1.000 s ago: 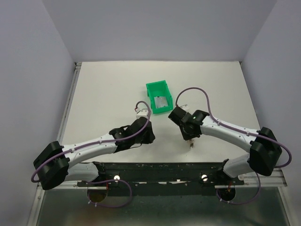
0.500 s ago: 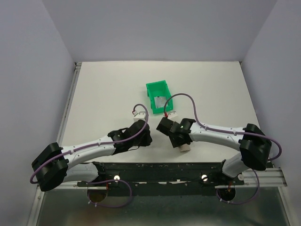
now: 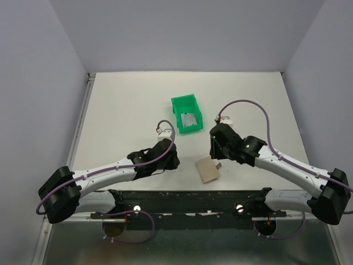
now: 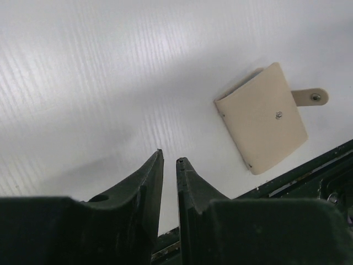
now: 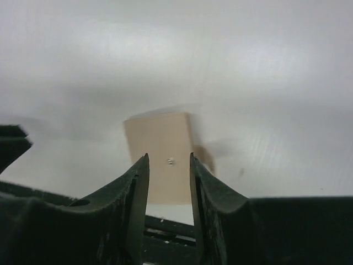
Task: Put the credit cards into the card holder
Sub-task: Close the card holder at the center of the board.
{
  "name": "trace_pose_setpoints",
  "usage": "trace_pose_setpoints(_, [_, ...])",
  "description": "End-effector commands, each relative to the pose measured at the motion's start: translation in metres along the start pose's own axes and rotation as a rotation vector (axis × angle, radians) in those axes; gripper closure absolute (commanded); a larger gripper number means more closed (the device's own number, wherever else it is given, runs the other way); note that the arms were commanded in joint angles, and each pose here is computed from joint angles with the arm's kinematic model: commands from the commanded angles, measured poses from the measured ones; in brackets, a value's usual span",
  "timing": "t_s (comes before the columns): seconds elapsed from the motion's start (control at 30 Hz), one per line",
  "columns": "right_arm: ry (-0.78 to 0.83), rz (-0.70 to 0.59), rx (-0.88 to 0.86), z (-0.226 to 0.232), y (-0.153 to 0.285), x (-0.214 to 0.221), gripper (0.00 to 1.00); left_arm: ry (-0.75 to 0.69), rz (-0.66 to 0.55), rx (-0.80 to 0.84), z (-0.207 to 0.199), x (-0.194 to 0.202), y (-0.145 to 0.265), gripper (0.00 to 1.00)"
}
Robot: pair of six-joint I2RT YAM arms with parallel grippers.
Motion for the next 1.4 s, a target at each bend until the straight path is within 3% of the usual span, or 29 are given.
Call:
trace_pose_setpoints(0.0, [-0.119, 0.065, 0.13, -0.052, -0.005, 0.024, 0.59, -0.08, -0.041, 0.13, -0.042, -0.022, -0.001, 0.7])
trace_pose_setpoints(0.13, [-0.211, 0.13, 0.155, -0.075, -0.012, 0.035, 0.64, -0.122, -0.034, 0.195, -0.065, -0.028, -0.009, 0.7])
trace_pose_setpoints(0.4, [-0.234, 0.276, 0.096, -0.07, -0.043, 0.053, 0.68, -0.149, 0.062, 0.241, -0.086, -0.007, -0.035, 0.72])
trace_pose_setpoints(0.9, [-0.261, 0.3, 0.065, -0.071, -0.05, 0.066, 0.67, -0.158, 0.207, 0.268, -0.099, 0.033, -0.073, 0.75])
trace_pose_setpoints(1.37, [-0.247, 0.234, -0.158, -0.047, -0.056, 0.059, 0.67, -0.113, 0.253, 0.23, -0.073, 0.052, -0.082, 0.77])
Point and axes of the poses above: each gripper's point midway between its finger pads, its own y axis back along the fingers, its own z axis along the line the jaws close on, x = y × z, the point moved 5 cm from there along y, back along the fingers, and after that the axes turned 14 degrees about y, right-handed, at the moved point
